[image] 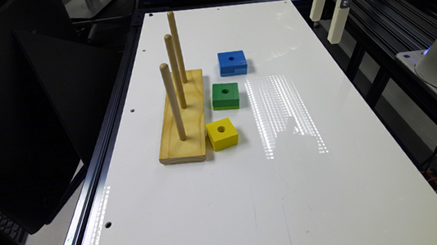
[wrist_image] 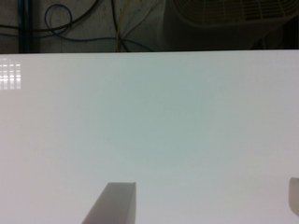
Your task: Pick up green block.
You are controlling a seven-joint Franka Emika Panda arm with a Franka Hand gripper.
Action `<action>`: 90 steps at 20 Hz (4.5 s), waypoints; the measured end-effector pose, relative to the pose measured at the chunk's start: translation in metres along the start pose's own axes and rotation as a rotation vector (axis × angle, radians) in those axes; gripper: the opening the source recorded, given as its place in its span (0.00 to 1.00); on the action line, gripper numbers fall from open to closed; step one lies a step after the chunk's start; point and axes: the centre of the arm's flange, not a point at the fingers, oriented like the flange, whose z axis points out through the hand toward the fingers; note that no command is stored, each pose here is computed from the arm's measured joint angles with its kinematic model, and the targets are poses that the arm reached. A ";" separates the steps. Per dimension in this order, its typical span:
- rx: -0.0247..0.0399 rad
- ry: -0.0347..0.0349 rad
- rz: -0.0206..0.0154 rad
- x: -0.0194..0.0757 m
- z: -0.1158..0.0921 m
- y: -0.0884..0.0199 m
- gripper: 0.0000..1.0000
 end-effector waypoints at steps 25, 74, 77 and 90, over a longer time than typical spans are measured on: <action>0.0006 0.0007 -0.0001 0.0000 0.000 0.000 1.00; 0.0104 0.0122 -0.0021 0.0264 -0.011 -0.026 1.00; 0.0114 0.0134 -0.0026 0.0303 -0.010 -0.030 1.00; 0.0130 0.0152 -0.0054 0.0531 -0.003 -0.053 1.00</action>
